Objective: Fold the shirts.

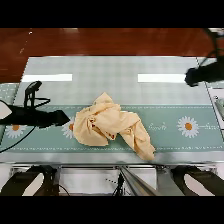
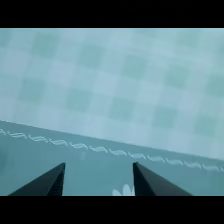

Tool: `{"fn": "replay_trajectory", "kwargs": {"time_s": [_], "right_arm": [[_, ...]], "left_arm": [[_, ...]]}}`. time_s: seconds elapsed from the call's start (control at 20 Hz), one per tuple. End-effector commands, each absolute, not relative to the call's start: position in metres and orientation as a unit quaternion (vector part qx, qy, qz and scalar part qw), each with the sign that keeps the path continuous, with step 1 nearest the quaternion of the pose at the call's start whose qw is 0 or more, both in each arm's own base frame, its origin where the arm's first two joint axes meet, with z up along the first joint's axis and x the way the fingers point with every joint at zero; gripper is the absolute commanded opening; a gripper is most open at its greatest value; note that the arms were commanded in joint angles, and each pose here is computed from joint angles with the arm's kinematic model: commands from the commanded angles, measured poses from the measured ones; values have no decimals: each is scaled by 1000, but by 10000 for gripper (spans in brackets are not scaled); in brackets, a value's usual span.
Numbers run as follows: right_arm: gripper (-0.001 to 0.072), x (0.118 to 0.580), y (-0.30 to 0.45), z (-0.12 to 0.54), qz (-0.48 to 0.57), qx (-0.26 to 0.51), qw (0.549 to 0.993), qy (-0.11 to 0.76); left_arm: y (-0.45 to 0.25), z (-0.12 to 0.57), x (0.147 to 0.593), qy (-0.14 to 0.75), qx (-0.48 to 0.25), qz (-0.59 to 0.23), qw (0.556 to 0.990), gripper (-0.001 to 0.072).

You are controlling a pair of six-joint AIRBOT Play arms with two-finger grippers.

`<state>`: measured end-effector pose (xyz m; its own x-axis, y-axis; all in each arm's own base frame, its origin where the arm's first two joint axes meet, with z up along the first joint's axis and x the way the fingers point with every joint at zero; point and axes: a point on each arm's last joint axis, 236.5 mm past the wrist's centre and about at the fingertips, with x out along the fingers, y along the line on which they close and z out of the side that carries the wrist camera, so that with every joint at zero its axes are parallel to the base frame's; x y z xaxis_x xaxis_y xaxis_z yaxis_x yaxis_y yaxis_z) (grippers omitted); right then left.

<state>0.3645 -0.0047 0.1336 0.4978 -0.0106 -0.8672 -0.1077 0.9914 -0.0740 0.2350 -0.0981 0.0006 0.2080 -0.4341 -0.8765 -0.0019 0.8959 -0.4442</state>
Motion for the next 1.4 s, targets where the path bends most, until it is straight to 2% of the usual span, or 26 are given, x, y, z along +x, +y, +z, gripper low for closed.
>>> {"fn": "replay_trajectory", "kwargs": {"time_s": [0.0,0.1,0.2,0.35,0.6,0.7,1.05,1.1,1.2,1.35], "right_arm": [[493,336,-63,124,-13,61,858,509],[493,337,-65,115,-1,135,859,494],[493,335,-60,102,14,160,853,496],[491,329,-57,89,19,162,844,511],[489,328,-57,88,22,158,844,512],[489,328,-57,88,22,158,844,513],[488,321,-53,86,29,161,834,526],[488,319,-51,85,31,161,832,530],[488,316,-50,84,34,161,828,537],[488,305,-64,72,13,136,818,558]], "left_arm": [[-97,-17,213,611,-292,-186,712,674],[-102,-34,202,619,-336,-181,687,674],[-113,-52,184,638,-351,-192,658,674],[-118,-68,177,651,-369,-189,636,675],[-111,-85,195,641,-384,-162,645,673],[-109,-97,198,645,-389,-153,640,604],[-151,-125,205,659,-399,-169,615,605],[-156,-128,205,663,-395,-169,613,563],[-157,-129,206,662,-387,-174,618,26],[-159,-124,203,664,-382,-193,614,27]]}}
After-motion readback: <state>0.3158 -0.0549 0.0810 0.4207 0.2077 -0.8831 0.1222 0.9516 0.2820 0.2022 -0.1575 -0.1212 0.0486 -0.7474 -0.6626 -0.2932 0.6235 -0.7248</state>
